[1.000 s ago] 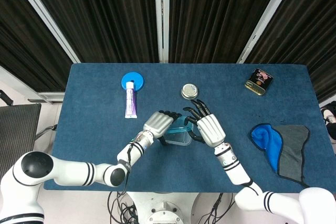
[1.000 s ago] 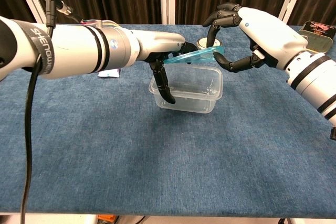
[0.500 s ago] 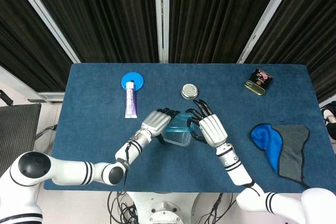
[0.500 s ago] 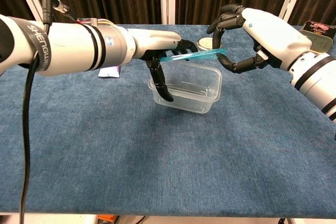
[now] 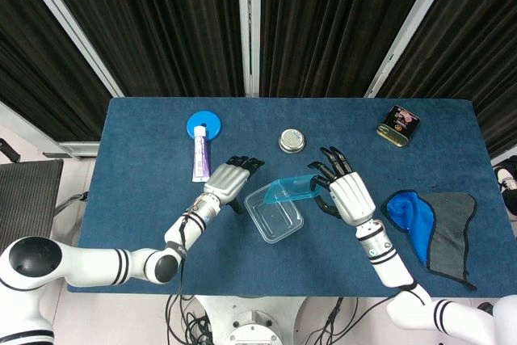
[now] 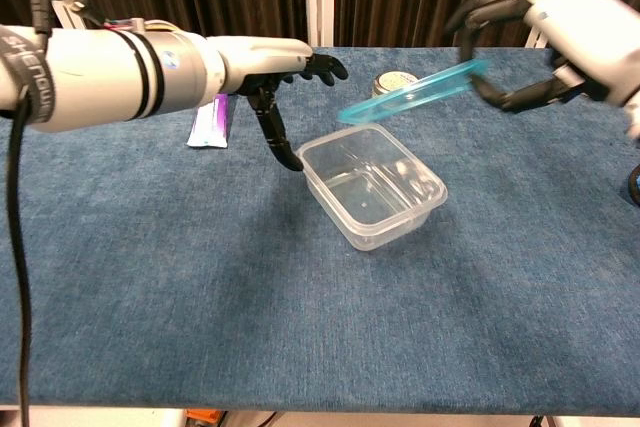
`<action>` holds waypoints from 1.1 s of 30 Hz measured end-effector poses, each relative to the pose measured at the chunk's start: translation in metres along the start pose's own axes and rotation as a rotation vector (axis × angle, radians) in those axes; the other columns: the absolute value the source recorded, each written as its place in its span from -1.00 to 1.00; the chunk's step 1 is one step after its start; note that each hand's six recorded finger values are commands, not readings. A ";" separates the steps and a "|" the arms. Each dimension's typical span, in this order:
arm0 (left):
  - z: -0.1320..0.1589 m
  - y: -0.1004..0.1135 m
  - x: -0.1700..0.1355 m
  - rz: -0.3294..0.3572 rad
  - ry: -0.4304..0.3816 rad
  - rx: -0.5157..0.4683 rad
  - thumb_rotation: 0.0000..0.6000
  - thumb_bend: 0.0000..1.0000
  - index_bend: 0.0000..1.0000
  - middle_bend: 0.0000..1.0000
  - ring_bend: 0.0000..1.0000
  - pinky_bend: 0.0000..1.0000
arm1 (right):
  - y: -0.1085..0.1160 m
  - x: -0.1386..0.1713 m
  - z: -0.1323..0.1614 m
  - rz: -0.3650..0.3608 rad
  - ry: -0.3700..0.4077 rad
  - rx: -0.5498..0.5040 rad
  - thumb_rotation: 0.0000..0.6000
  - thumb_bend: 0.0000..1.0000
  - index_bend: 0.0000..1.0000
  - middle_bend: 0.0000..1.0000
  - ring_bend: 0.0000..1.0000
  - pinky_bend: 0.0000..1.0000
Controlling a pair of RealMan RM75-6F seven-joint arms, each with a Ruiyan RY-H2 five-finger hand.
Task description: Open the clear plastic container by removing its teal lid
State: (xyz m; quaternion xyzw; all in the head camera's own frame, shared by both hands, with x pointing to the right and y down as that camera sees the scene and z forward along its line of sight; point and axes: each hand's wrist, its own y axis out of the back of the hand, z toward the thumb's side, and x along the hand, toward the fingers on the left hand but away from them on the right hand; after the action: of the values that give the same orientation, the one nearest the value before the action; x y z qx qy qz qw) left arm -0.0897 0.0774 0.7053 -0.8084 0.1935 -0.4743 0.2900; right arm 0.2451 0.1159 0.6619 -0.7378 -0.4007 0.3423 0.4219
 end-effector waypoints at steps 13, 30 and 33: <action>-0.057 0.029 -0.033 0.133 0.089 0.004 1.00 -1.00 -0.92 -0.95 -1.00 -0.90 | 0.025 0.009 -0.060 -0.038 -0.106 0.160 1.00 0.36 0.35 -0.46 -1.00 -1.00; -0.168 0.057 -0.131 0.237 0.266 -0.046 1.00 -1.00 -0.92 -0.95 -1.00 -0.91 | -0.028 0.046 -0.066 0.271 -0.166 0.113 0.59 -0.91 -1.00 -1.00 -1.00 -1.00; -0.186 0.054 -0.154 0.238 0.304 -0.053 1.00 -1.00 -0.92 -0.95 -1.00 -0.91 | -0.015 0.049 -0.067 0.285 -0.175 0.124 0.59 -0.91 -1.00 -1.00 -1.00 -1.00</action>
State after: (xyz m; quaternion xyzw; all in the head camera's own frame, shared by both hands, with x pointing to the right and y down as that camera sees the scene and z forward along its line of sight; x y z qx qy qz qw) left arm -0.3286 0.0742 0.6403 -0.7062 0.3417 -0.5483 0.2898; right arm 0.3192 0.1400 0.6944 -0.7271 -0.3054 0.4857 0.3770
